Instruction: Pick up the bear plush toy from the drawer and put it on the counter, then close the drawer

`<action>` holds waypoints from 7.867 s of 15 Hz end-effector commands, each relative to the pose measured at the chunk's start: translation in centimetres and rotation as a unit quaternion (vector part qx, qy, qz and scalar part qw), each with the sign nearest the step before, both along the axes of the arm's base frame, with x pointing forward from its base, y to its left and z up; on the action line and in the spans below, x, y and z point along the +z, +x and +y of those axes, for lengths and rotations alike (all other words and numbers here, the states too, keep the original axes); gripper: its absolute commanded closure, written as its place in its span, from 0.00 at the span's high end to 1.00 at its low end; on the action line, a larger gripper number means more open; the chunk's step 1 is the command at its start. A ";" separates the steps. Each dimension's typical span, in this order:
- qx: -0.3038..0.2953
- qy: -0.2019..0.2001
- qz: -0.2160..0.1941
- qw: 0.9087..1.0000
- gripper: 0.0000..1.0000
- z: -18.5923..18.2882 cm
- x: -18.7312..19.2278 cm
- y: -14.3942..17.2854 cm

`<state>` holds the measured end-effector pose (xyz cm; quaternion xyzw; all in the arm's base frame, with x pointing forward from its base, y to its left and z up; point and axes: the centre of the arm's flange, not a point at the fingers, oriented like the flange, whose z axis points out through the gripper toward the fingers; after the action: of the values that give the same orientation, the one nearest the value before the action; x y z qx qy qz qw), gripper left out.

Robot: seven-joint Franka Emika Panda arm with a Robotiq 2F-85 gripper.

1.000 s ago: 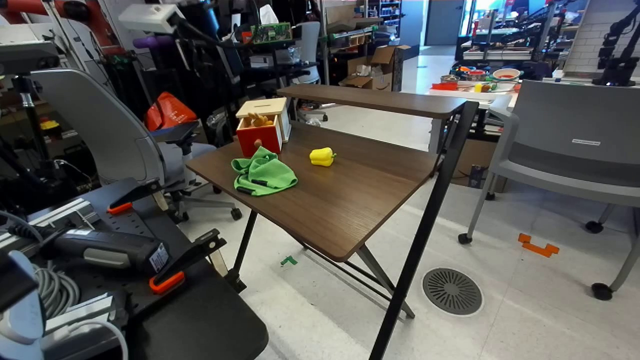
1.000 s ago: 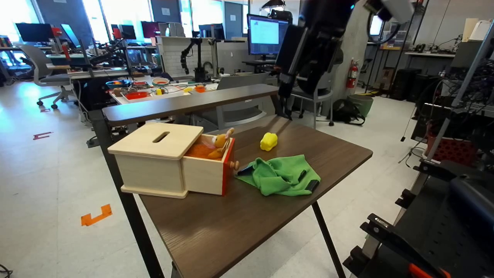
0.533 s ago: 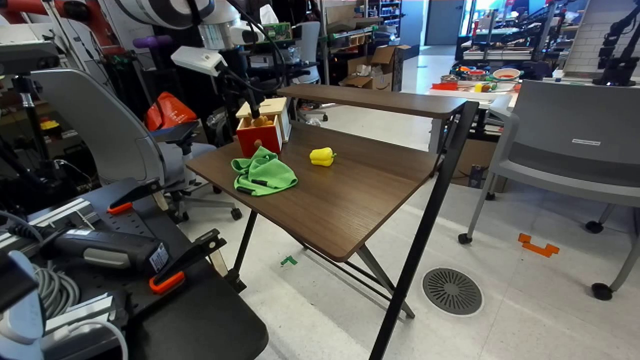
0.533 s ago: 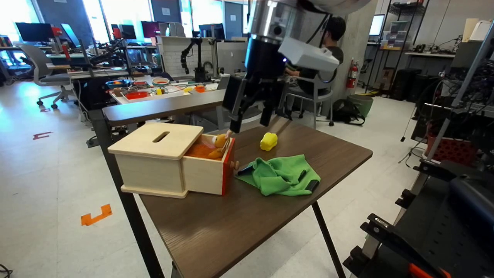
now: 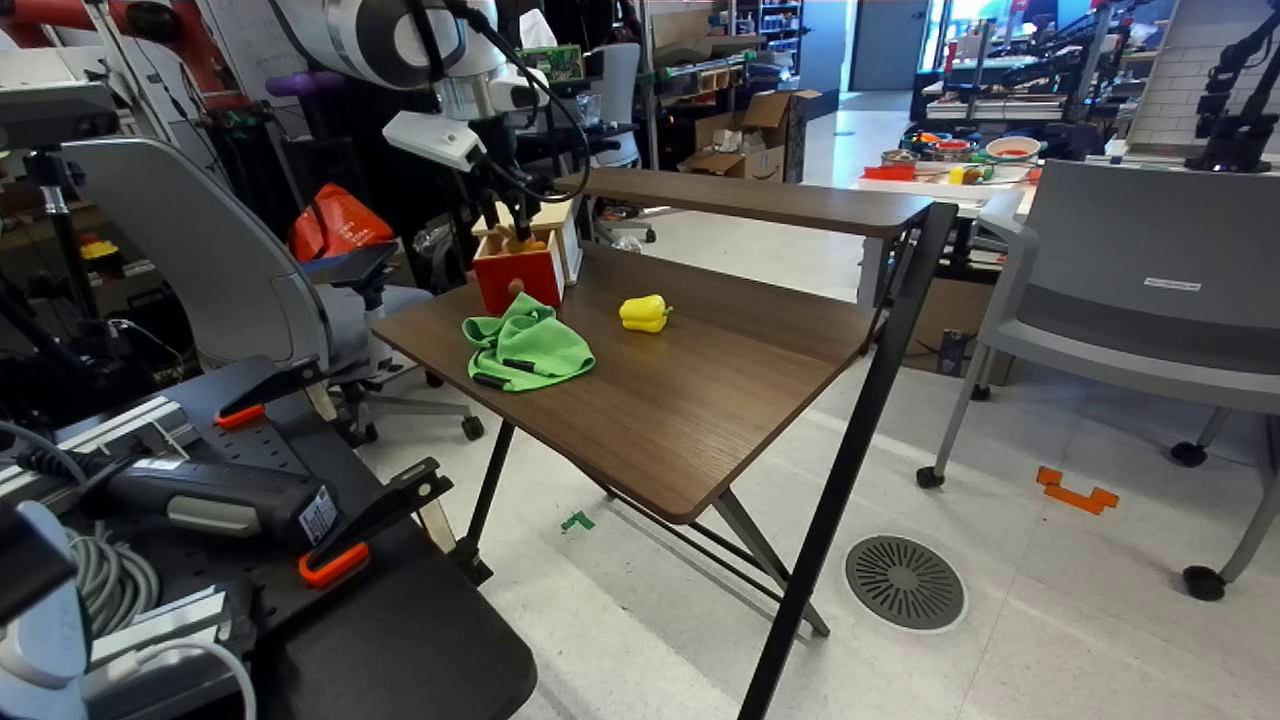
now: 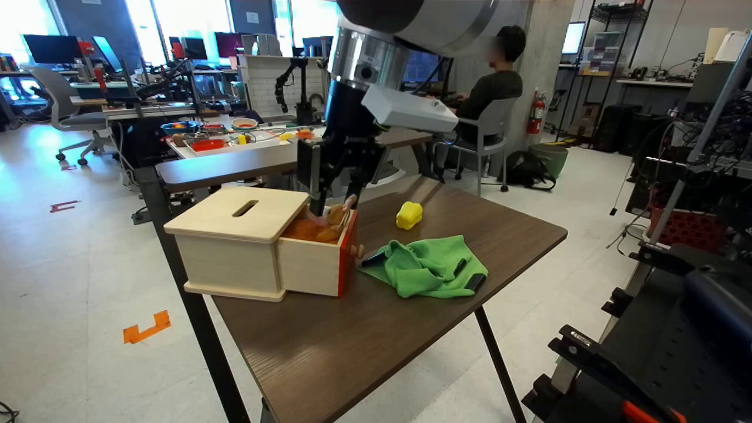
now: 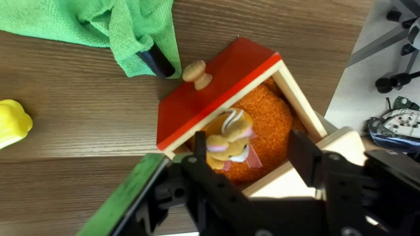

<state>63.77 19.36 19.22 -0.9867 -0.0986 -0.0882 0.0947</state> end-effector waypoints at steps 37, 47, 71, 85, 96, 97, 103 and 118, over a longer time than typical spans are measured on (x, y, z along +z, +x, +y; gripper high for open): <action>-0.151 -0.112 0.072 0.980 0.02 -27.3 -4.5 -3.8; 0.000 -0.078 0.042 0.996 0.81 -22.8 3.4 -3.1; 0.477 -0.141 0.126 0.858 1.00 -4.4 -5.7 -1.1; 0.355 -0.137 0.065 0.923 1.00 -3.2 -4.6 0.0; 0.310 -0.112 0.073 0.941 1.00 -1.6 -5.1 -0.4; 0.307 -0.111 0.072 0.943 1.00 -1.4 -5.2 -0.3; 0.286 -0.100 0.070 0.951 1.00 -0.3 -5.9 0.2; 0.272 -0.093 0.002 0.958 1.00 3.5 -5.9 2.5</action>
<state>64.68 21.75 13.86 -0.9250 -0.3787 -0.0223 0.0224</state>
